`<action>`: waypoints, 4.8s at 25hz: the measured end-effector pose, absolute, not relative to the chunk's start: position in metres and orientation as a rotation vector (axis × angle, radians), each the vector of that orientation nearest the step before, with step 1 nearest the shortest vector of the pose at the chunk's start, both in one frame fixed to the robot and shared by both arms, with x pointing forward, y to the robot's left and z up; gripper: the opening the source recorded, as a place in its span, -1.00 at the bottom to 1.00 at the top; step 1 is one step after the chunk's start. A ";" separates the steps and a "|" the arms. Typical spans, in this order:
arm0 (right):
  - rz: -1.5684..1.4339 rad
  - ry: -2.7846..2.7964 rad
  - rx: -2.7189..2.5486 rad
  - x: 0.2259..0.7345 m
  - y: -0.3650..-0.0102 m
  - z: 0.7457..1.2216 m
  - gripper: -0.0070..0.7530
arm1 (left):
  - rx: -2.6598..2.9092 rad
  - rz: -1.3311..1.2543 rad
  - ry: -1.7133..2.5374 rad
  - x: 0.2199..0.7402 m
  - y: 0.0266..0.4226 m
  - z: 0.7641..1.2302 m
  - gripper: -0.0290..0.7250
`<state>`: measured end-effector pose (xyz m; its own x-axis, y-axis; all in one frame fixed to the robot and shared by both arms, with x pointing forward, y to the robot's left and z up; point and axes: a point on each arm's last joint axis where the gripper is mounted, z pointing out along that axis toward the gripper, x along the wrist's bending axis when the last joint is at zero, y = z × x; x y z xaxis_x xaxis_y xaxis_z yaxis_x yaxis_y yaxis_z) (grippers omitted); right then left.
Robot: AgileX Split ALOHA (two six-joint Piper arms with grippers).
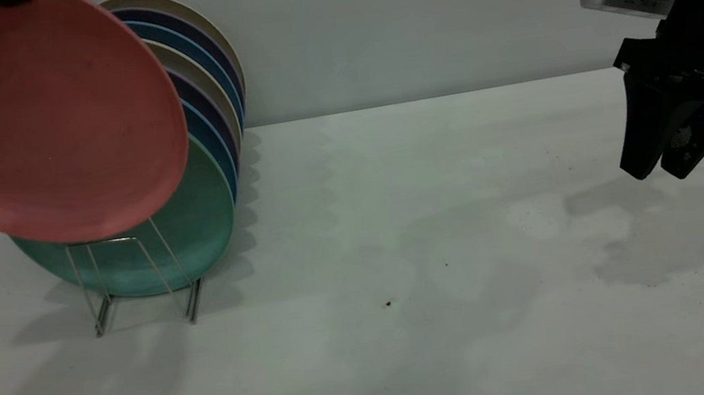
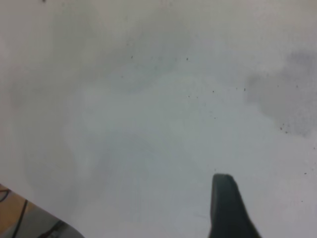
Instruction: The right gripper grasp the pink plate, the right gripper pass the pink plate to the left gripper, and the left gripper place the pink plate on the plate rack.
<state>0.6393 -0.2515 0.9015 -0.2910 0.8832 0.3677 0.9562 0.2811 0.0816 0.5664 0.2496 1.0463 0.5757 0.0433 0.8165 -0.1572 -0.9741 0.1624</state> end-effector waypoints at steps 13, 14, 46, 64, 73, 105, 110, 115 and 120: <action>-0.426 -2.304 -1.699 0.640 -0.252 0.901 0.19 | 2.605 1.396 -0.106 0.570 0.252 1.044 -0.85; -0.426 -2.304 -1.699 0.640 -0.252 0.901 0.19 | 2.607 1.397 -0.107 0.571 0.252 1.043 -0.85; -0.439 -2.313 -1.712 0.642 -0.252 0.901 0.19 | 2.717 1.202 -0.123 0.590 0.248 0.992 -0.78; -0.440 -2.315 -1.714 0.642 -0.252 0.901 0.19 | 2.682 1.253 -0.102 0.586 0.249 1.006 0.16; -0.439 -2.313 -1.716 0.642 -0.252 0.901 0.19 | 2.636 1.201 -0.065 0.574 0.245 1.023 0.16; -0.169 -2.518 -1.952 0.546 -0.238 1.046 0.11 | 1.986 0.444 1.955 0.470 0.306 1.081 0.13; -0.302 -2.678 -1.790 0.472 -0.208 1.078 0.10 | 1.906 0.555 1.886 0.422 0.304 1.104 0.13; -0.436 -2.782 -1.663 0.403 -0.212 1.090 0.10 | 1.845 0.639 1.825 0.362 0.303 1.098 0.13; -0.564 -2.810 -1.664 0.346 -0.239 1.082 0.10 | 1.775 0.728 1.754 0.304 0.301 1.085 0.13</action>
<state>0.3459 -0.2394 1.0815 -0.4849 0.8742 0.0244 0.8159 0.4421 0.3726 0.3043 0.3013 1.0849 0.0091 0.9999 0.0070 0.7109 -0.0114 0.7032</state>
